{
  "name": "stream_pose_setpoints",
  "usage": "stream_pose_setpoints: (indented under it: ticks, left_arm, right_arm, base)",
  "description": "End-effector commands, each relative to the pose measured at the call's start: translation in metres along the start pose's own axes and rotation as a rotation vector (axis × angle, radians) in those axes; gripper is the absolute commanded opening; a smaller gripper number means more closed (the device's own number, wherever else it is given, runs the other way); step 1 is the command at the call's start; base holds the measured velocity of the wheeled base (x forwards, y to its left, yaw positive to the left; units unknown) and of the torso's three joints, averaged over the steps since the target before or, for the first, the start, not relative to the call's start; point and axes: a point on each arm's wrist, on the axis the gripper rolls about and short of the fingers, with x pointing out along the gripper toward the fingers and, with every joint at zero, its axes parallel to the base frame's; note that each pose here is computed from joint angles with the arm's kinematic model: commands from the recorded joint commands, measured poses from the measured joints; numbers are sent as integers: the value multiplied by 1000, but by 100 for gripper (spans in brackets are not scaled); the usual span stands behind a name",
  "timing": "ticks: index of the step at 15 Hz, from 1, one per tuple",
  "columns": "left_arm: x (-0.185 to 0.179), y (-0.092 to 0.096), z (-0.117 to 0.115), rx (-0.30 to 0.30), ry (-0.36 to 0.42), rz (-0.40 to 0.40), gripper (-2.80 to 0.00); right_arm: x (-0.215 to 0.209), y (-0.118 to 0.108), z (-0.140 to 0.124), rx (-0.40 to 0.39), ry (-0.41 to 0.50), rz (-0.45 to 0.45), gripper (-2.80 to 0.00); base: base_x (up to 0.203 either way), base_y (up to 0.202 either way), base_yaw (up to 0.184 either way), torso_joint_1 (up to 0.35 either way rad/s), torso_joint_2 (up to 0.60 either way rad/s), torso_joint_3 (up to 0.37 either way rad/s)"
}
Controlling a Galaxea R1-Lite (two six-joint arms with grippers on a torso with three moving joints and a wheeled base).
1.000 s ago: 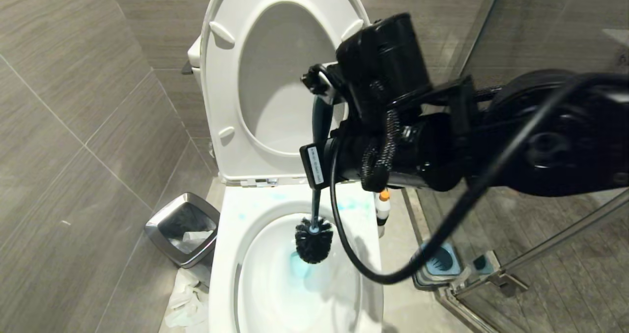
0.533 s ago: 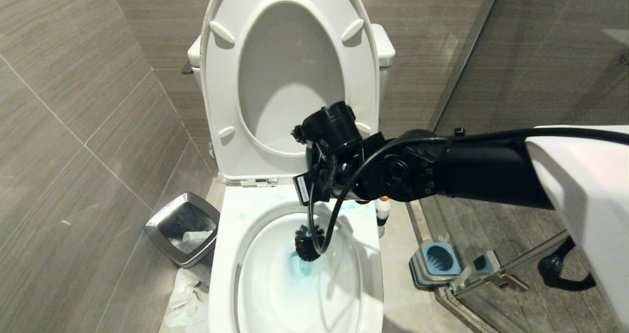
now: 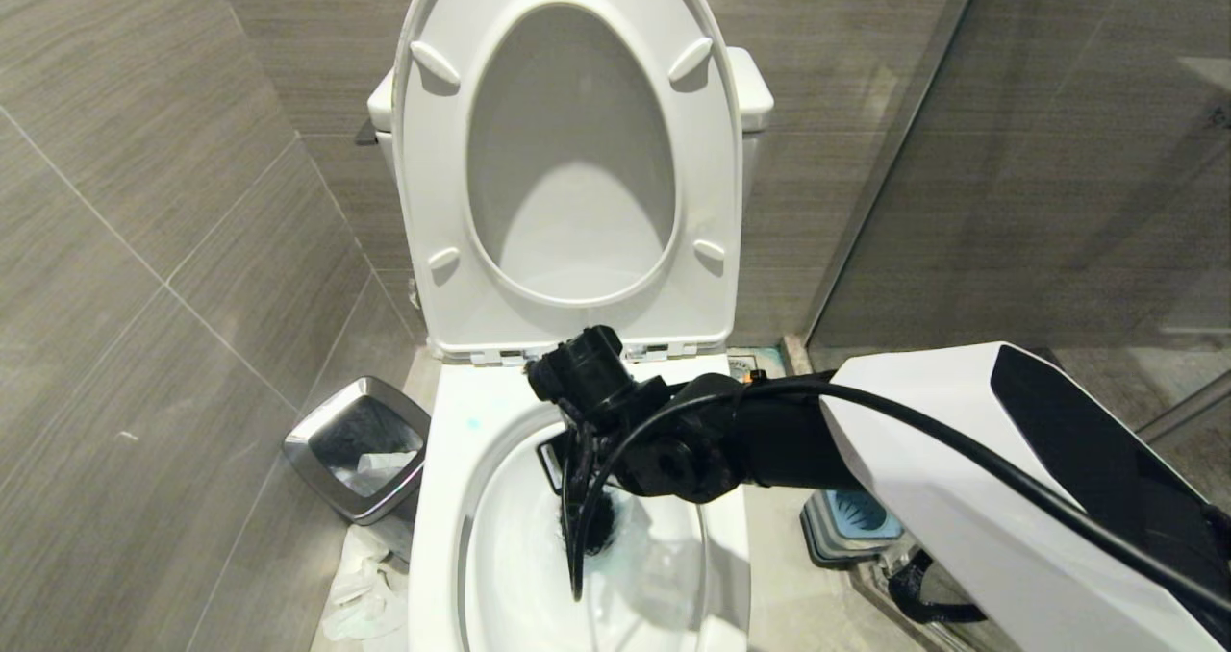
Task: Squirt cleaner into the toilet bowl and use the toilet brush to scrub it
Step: Scrub the toilet bowl
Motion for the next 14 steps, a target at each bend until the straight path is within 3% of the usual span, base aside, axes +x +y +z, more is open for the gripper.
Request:
stream_pose_setpoints:
  ticks: [1, 5, 11, 14]
  left_arm:
    - [0, 0, 0, 1, 3, 0, -280]
    - [0, 0, 0, 1, 3, 0, -280]
    - [0, 0, 0, 1, 3, 0, -280]
    - [0, 0, 0, -1, 3, 0, -280]
  right_arm:
    - [-17, 10, -3, -22, 4, 3, -280]
    - [-76, -2, 31, 11, -107, 16, -280]
    - [-30, 8, -20, 45, 61, -27, -280]
    - [-12, 12, -33, 87, 96, -55, -280]
  base:
    - [0, 0, 0, 0, 0, 0]
    - [0, 0, 0, 0, 0, 0]
    - [0, 0, 0, 0, 0, 0]
    - [0, 0, 0, 0, 0, 0]
